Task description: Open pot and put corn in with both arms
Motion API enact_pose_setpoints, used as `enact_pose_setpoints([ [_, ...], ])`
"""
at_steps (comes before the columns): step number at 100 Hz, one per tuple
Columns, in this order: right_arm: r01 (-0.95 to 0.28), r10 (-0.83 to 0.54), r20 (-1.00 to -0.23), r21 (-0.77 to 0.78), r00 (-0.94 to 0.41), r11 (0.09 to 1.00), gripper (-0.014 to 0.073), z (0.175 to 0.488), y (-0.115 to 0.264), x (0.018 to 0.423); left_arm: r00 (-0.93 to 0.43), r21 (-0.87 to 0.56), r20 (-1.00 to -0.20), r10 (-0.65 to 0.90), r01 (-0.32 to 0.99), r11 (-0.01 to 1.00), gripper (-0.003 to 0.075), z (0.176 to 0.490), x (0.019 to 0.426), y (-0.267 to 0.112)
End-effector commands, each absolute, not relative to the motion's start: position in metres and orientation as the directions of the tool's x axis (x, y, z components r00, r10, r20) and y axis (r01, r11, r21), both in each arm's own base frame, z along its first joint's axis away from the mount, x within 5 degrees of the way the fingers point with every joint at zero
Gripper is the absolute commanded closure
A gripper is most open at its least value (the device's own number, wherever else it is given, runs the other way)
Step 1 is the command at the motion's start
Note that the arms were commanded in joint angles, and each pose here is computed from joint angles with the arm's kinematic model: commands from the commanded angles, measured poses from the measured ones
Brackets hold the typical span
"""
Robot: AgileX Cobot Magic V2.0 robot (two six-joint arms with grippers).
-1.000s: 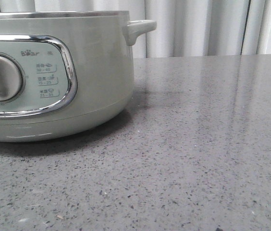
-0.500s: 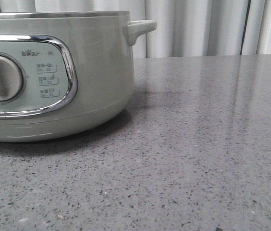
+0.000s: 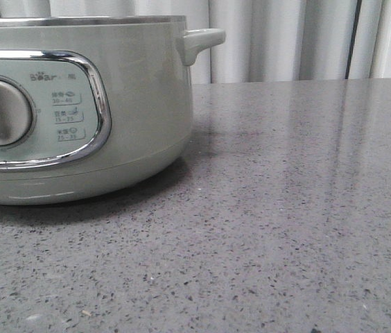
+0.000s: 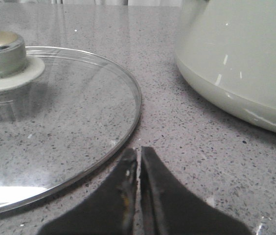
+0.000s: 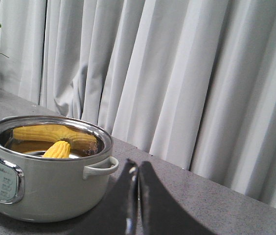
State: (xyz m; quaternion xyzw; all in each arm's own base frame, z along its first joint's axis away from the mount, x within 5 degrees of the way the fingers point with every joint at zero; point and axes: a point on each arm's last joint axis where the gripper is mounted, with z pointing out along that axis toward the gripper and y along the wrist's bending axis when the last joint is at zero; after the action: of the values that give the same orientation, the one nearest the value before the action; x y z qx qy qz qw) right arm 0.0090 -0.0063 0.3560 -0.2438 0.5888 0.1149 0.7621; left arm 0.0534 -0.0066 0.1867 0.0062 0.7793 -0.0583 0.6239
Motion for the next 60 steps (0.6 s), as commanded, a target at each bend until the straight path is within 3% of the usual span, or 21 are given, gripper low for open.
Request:
enact_pose_setpoints([
  [1, -0.44, -0.09, -0.928, -0.255, 0.361, 0.861, 0.0638, 0.369, -0.007, 0.007, -0.172, -0.085, -0.983, -0.068, 0.089, 0.992, 0.0741, 0.183, 0.053, -0.007],
  [30, -0.393, -0.127, -0.936, -0.257, 0.327, 0.883, 0.0638, 0.346, -0.007, 0.007, -0.172, -0.085, -0.983, -0.068, 0.089, 0.992, 0.0741, 0.183, 0.053, -0.007],
  [51, -0.244, -0.27, -0.961, -0.278, 0.065, 0.929, 0.0638, 0.28, -0.003, 0.026, -0.172, -0.085, -0.983, -0.068, 0.089, 0.992, 0.0741, 0.183, 0.053, -0.007],
  [60, -0.206, -0.237, -0.971, -0.226, -0.03, 0.952, 0.0638, 0.256, 0.001, 0.034, -0.172, -0.085, -0.983, -0.068, 0.089, 0.992, 0.0741, 0.183, 0.053, -0.007],
])
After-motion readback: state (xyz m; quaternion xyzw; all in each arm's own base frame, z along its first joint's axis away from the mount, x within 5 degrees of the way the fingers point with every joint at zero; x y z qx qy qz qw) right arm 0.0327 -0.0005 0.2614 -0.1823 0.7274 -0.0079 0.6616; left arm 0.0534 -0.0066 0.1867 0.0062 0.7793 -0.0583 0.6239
